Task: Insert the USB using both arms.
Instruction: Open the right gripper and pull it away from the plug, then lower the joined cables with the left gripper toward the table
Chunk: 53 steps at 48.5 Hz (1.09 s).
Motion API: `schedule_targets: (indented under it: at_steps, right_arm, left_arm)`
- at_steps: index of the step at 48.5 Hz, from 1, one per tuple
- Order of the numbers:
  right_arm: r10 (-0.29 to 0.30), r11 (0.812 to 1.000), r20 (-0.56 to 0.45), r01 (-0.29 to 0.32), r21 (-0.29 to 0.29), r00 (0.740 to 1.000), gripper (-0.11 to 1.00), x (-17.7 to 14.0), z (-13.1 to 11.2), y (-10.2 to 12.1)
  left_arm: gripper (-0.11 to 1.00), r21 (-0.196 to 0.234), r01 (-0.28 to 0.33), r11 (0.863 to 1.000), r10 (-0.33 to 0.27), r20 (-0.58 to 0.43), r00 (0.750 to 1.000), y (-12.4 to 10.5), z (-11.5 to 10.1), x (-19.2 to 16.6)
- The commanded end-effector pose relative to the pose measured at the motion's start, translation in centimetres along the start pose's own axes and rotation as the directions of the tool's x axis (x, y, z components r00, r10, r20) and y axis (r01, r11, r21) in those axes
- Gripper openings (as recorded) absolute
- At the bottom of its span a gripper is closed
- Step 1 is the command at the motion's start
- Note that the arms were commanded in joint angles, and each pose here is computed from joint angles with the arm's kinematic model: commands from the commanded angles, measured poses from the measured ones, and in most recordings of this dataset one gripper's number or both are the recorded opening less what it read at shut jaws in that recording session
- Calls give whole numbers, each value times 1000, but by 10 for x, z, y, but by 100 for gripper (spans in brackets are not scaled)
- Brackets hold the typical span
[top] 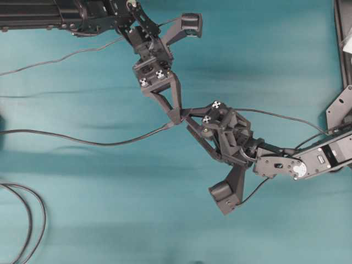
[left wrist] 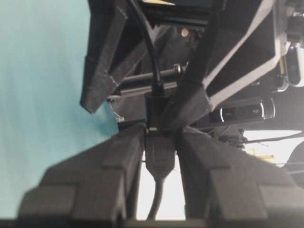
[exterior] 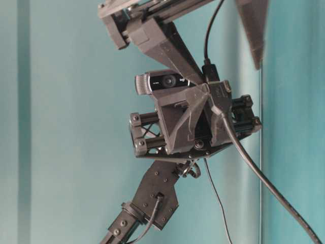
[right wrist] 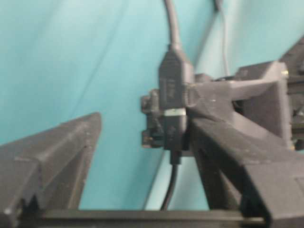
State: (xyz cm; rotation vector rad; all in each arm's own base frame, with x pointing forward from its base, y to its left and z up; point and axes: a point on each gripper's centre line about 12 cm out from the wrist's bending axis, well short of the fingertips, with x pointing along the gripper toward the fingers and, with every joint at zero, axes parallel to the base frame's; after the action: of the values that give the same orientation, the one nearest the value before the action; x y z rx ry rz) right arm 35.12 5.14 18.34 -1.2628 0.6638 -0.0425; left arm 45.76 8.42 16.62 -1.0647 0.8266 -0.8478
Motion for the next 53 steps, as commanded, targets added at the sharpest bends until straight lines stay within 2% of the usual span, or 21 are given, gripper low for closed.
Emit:
schedule_targets:
  at_steps: [1, 5, 10, 19, 22, 24, 28, 31, 35, 38, 40, 44, 45, 47, 48, 50, 53]
  right_arm:
    - [-43, 999, -7, 43, 32, 999, 76, -5, 3, -10]
    - [-77, 995, -24, 78, 64, 997, 72, -12, 3, -16]
    - [-106, 986, -33, 110, 123, 994, 73, -26, 6, -24]
    - [-112, 972, 0, 109, 207, 994, 73, -54, 17, -31]
    - [-108, 965, 6, 103, 240, 994, 73, -61, 21, -32]
    - [-99, 955, 6, 93, 283, 995, 73, -67, 23, -33]
    - [-92, 922, -1, 86, 377, 996, 73, -75, 26, -37]
    - [-93, 883, -17, 90, 461, 996, 73, -80, 25, -40]
    - [-105, 810, -56, 118, 574, 993, 73, -87, 20, -43]
    - [-125, 745, -87, 151, 650, 988, 73, -92, 15, -46]
    - [-138, 695, -107, 173, 697, 985, 73, -96, 11, -47]
    - [-164, 591, -147, 217, 777, 975, 73, -101, 4, -51]
    - [-171, 554, -158, 227, 801, 973, 73, -103, 1, -53]
    - [-176, 515, -167, 235, 824, 970, 73, -104, -2, -54]
    - [-178, 497, -172, 239, 834, 969, 73, -105, -4, -54]
    - [-179, 476, -175, 241, 846, 968, 73, -106, -6, -54]
    - [-180, 456, -180, 244, 856, 967, 73, -106, -9, -53]
  left_arm:
    - [24, 37, 7, 999, -8, 12, 1000, -17, 7, -3]
    - [24, 31, 4, 1000, -5, 10, 1000, -16, 5, -2]
    - [24, 10, -5, 1000, 5, 14, 1000, -12, -1, -2]
    - [24, -8, -99, 995, 99, 0, 995, 1, -14, -3]
    - [24, 3, -155, 988, 155, 6, 988, 2, -15, -5]
    - [24, 15, -191, 981, 191, 5, 982, 3, -15, -6]
    - [24, 44, -287, 957, 286, 15, 958, 3, -15, -11]
    - [24, 76, -362, 929, 360, 41, 932, 1, -12, -12]
    - [24, 107, -463, 880, 455, 91, 886, -1, -9, -11]
    - [24, 124, -525, 842, 513, 119, 850, -1, -9, -8]
    - [24, 135, -552, 823, 539, 125, 833, 1, -10, -3]
    - [24, 172, -586, 792, 578, 97, 810, 6, -17, 13]
    - [24, 184, -590, 786, 585, 88, 806, 7, -18, 17]
    - [24, 207, -601, 772, 601, 68, 796, 10, -22, 26]
    - [24, 218, -605, 766, 609, 59, 791, 11, -23, 30]
    - [24, 236, -613, 754, 622, 41, 782, 14, -27, 38]
    - [24, 251, -633, 733, 647, 31, 762, 19, -30, 47]
